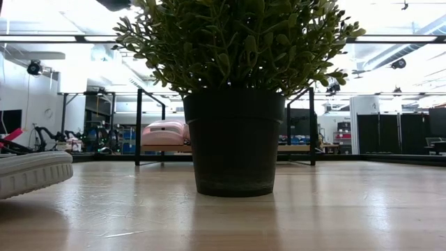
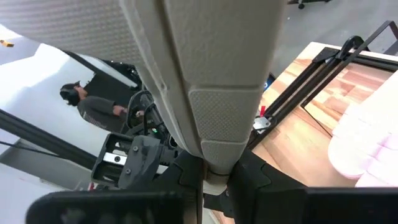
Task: Pick and place slides into the shelf
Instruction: Put the top gray slide on the shelf
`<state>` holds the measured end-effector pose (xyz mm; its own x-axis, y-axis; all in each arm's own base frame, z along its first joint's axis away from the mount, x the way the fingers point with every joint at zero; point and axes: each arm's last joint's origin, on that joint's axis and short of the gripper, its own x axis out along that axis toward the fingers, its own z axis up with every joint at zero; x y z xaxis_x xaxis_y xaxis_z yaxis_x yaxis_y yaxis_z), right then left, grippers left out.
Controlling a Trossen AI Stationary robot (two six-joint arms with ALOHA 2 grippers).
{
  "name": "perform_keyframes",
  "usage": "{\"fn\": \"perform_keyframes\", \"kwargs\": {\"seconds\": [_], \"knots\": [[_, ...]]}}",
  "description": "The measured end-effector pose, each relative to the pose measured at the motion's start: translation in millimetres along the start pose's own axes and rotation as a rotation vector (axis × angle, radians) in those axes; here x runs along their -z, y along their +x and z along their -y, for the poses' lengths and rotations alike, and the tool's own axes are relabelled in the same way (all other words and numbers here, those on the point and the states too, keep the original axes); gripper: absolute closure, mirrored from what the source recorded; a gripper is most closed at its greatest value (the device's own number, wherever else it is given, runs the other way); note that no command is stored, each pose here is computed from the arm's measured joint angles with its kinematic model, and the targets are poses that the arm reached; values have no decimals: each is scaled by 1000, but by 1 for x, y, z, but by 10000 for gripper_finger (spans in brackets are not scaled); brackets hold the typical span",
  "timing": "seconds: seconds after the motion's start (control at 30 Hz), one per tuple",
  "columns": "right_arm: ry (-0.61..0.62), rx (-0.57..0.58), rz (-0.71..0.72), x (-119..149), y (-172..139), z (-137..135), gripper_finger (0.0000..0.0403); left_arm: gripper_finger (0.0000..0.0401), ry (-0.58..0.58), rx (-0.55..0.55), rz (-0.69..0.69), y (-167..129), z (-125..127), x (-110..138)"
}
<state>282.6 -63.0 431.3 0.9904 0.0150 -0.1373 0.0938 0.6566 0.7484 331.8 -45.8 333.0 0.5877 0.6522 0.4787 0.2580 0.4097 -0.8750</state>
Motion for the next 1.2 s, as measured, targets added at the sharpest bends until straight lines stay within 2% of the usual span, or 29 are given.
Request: {"fn": "perform_keyframes", "kwargs": {"seconds": [0.33,0.83,0.97,1.2], "knots": [[1,-8,-22,3,1,-1,367,182,-5,-12,41,9,-8,-6],[-3,-1,3,1,3,0,367,186,-14,11,30,13,-5,-4],[-5,-20,19,0,5,-1,367,217,-13,18,22,13,-5,-4],[-4,-23,30,-1,5,-1,367,313,-11,28,8,13,-5,-4]]}}
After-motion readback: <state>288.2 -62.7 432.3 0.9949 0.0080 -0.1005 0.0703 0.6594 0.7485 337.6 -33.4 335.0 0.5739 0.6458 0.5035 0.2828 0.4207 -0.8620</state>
